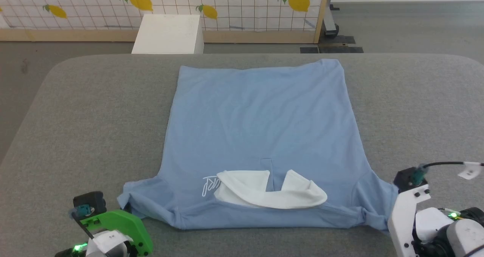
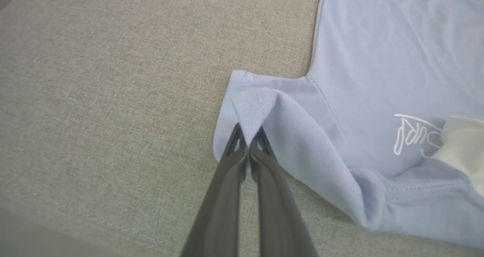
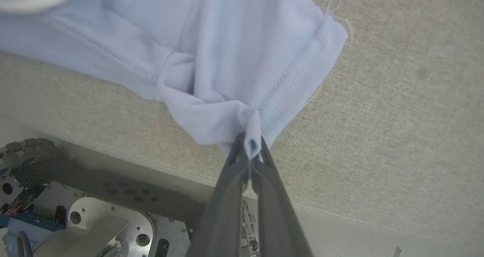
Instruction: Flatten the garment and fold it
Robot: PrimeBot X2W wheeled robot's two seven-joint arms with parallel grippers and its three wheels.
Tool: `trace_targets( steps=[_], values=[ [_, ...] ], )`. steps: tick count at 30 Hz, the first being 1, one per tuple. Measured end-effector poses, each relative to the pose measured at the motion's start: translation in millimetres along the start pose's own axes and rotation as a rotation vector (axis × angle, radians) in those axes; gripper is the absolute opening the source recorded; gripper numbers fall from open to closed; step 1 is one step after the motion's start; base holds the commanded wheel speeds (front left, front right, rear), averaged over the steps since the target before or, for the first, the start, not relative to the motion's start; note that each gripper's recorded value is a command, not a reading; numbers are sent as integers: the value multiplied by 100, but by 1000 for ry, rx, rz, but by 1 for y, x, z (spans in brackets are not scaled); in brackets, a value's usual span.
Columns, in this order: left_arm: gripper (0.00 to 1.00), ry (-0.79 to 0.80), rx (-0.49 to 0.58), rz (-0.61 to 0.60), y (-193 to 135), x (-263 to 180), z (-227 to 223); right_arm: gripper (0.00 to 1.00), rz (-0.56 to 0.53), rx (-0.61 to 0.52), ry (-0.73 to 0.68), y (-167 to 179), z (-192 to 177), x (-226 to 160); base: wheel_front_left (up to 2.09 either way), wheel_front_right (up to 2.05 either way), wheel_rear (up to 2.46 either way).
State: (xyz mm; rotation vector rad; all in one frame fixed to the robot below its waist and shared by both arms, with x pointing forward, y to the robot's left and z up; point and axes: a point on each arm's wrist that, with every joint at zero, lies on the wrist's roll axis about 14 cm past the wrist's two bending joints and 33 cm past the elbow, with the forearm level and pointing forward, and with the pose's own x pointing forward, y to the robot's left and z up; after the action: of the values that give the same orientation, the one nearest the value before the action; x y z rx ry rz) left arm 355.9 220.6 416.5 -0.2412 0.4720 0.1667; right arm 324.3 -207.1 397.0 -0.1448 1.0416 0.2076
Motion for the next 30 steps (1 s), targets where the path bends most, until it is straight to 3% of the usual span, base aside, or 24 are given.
trace_targets(
  steps=[6,7,8,15,19,25,30],
  values=[
    [0,-19,-13,-3,-1,-4,6,0,16,-51,161,8,-20,17,0,0,0],
    [0,-22,-16,-4,-1,-5,7,16,16,-48,170,8,-22,18,0,0,0],
    [0,-25,-18,-4,-1,-5,8,100,18,-40,173,7,-23,19,0,0,0],
    [0,-17,-15,-18,-6,-9,3,100,45,81,7,-1,8,8,0,0,0],
    [0,-16,-14,-33,-11,-11,4,100,69,196,-219,-11,50,-15,0,0,0],
    [0,-20,-8,-52,-18,-10,6,100,26,359,-680,-43,126,-67,0,0,0],
    [0,-19,27,-68,-23,-7,6,100,-17,419,-817,-58,151,-76,0,0,0]
  ],
)
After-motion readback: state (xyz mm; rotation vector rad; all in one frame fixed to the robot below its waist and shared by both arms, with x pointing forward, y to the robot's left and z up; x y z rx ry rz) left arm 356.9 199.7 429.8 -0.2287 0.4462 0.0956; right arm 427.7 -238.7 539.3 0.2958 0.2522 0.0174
